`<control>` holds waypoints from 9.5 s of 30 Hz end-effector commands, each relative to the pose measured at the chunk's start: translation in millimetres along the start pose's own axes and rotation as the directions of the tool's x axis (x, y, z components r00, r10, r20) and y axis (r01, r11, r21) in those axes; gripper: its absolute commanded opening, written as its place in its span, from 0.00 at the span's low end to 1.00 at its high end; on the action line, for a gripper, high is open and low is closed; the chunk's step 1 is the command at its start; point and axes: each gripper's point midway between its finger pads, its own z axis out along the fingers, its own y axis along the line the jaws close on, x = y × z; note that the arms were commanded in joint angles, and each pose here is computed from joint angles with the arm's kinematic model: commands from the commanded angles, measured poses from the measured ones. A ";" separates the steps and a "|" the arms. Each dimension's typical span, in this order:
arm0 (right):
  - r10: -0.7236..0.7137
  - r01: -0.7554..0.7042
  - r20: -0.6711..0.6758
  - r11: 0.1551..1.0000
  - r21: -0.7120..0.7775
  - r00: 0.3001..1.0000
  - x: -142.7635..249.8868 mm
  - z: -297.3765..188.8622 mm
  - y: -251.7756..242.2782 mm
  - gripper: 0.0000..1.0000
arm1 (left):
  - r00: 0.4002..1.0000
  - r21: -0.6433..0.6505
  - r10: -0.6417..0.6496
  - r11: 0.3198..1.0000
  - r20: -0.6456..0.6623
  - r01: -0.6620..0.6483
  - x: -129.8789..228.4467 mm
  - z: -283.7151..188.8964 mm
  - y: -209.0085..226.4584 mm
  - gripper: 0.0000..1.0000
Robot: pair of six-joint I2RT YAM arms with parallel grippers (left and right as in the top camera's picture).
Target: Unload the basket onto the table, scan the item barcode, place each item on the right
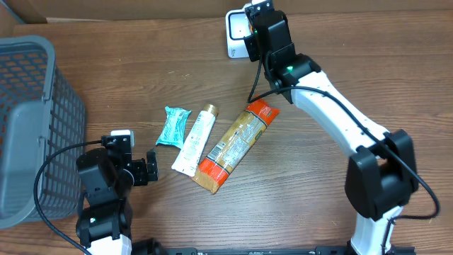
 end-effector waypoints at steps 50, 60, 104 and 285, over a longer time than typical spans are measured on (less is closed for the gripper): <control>-0.605 0.593 -0.016 0.773 0.223 0.796 17.6 63.5 27.6 0.03 | 1.000 0.010 0.015 1.000 0.001 -0.015 0.4 0.7 -1.1 1.00; -0.226 0.228 0.027 0.966 -0.121 0.974 -29.3 -33.7 21.7 0.03 | 1.000 0.010 0.015 1.000 0.001 -0.015 0.4 0.7 -1.1 1.00; 0.791 -0.820 -0.603 0.412 0.399 0.104 339.9 -159.2 -200.2 0.56 | 1.000 0.011 0.015 1.000 0.000 -0.015 0.6 0.9 -1.1 1.00; -0.100 -0.663 -0.955 0.699 -0.266 0.278 284.5 -138.5 68.0 0.04 | 1.000 0.011 0.015 1.000 0.000 -0.015 0.6 0.9 -1.1 1.00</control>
